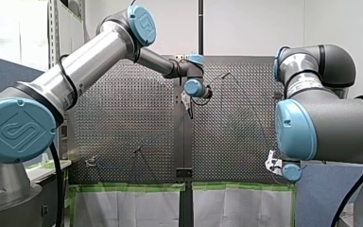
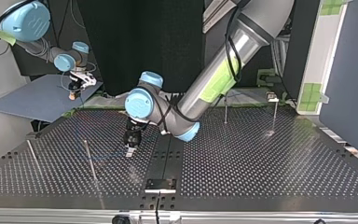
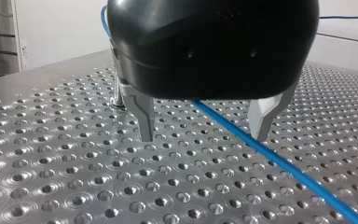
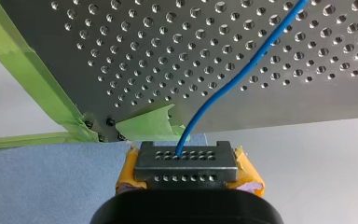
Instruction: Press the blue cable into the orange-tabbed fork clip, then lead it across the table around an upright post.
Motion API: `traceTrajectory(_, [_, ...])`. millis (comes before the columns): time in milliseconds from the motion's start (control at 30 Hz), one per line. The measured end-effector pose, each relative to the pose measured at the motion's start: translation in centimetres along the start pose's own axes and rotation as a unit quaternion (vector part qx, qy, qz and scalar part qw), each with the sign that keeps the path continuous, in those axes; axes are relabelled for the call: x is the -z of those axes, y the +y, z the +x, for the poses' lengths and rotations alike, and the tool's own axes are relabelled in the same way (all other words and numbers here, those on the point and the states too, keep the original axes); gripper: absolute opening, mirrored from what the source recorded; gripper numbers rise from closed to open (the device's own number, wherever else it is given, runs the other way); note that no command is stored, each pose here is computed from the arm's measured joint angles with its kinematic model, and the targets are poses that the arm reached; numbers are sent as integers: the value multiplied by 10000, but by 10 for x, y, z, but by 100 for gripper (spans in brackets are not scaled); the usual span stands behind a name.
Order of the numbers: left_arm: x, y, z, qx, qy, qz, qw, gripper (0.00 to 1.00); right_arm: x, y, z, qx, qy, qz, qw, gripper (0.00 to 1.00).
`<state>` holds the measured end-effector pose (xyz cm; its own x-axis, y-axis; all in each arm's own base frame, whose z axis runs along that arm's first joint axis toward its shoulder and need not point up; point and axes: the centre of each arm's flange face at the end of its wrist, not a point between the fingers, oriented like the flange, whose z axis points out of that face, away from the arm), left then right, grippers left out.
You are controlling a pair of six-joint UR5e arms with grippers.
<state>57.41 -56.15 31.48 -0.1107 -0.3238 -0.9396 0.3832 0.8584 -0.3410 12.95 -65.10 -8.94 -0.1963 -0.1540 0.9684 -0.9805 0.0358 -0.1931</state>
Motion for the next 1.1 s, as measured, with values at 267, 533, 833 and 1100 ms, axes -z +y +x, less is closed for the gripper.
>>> traceTrajectory(267, [2, 4, 1, -39, 113, -64, 9999, 100, 0, 1, -1, -1, -30, -8, 10000, 0])
traceTrajectory(533, [8, 10, 5, -57, 438, -104, 9990, 100, 1, 1, -1, -3, -40, -10, 10000, 0])
traceTrajectory(833, [15, 9, 0, -14, 567, -49, 9984, 100, 1, 1, -2, -7, -53, -15, 10000, 0])
traceTrajectory(1100, [27, 10, -26, 271, 332, 9, 9991, 100, 3, 1, -4, -9, -141, -31, 9999, 0])
